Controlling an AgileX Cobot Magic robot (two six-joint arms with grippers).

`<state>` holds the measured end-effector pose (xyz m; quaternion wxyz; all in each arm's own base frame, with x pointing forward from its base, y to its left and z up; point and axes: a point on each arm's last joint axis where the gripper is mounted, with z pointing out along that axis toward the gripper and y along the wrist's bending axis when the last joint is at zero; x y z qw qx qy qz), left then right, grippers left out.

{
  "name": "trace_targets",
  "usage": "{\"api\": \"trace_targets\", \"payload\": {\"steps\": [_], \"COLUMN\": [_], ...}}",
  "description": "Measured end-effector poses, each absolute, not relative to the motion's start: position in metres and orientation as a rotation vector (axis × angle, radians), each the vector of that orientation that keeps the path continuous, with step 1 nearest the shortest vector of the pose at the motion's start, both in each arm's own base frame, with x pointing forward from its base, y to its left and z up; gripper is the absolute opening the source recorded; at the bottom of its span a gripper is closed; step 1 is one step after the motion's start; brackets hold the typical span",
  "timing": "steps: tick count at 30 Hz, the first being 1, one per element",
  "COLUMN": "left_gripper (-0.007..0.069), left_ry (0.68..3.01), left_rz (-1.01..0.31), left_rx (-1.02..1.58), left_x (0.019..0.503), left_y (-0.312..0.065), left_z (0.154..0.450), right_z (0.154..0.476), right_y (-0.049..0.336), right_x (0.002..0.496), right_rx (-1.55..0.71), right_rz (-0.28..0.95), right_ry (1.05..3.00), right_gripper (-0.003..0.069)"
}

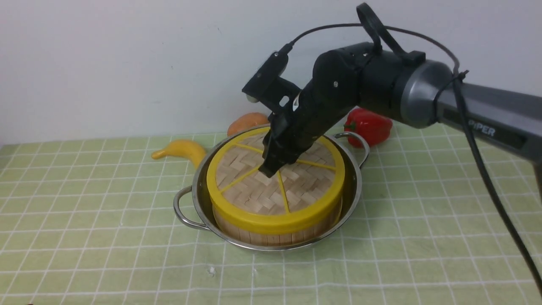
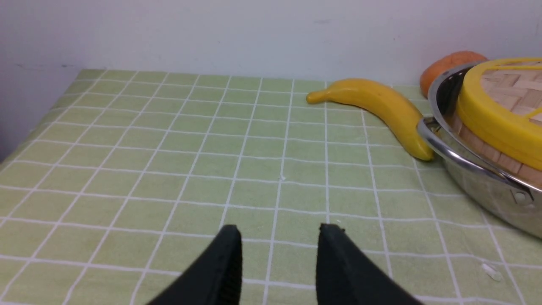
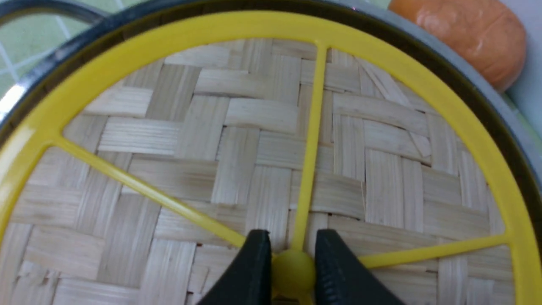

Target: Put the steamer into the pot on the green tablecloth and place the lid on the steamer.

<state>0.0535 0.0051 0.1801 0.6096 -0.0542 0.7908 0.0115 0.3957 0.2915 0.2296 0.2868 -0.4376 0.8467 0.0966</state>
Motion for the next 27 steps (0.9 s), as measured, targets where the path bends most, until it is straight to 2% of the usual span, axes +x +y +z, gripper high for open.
{"api": "trace_targets", "payload": {"steps": [13,15,17,18,19,20,21,23,25,26,27], "left_gripper": [0.0243,0.0243,0.0243,0.0243,0.0243,0.0243,0.0243,0.0243,0.0243,0.0243,0.0243], "left_ry": [1.826,1.826,1.826,1.826,1.826,1.826,1.826,1.826,1.826,1.826,1.826], "left_rz": [0.027,0.027,0.027,0.027,0.027,0.027,0.027,0.027,0.027,0.027,0.027], "left_rx": [-0.125,-0.125,-0.125,-0.125,-0.125,-0.125,-0.125,-0.125,-0.125,-0.125,-0.125], "left_x": [0.054,0.054,0.054,0.054,0.054,0.054,0.054,0.054,0.054,0.054,0.054], "left_y": [0.005,0.005,0.005,0.005,0.005,0.005,0.005,0.005,0.005,0.005,0.005], "left_z": [0.180,0.180,0.180,0.180,0.180,0.180,0.180,0.180,0.180,0.180,0.180], "right_z": [0.227,0.231,0.235,0.240,0.242,0.258,0.271,0.297,0.327,0.330,0.355], "right_y": [0.293,0.292,0.290,0.289,0.288,0.284,0.282,0.276,0.267,0.266,0.257], "right_x": [0.397,0.396,0.394,0.391,0.391,0.387,0.384,0.377,0.367,0.366,0.354], "right_rx": [-1.122,-1.103,-1.088,-1.086,-1.085,-1.075,-1.064,-1.034,-0.990,-0.986,-0.945], "right_rz": [0.275,0.282,0.288,0.289,0.288,0.282,0.279,0.275,0.278,0.277,0.285], "right_ry": [2.293,2.298,2.312,2.316,2.315,2.291,2.269,2.223,2.183,2.180,2.166], "right_gripper": [0.0148,0.0182,0.0251,0.0314,0.0323,0.0388,0.0420,0.0449,0.0428,0.0413,0.0318]}}
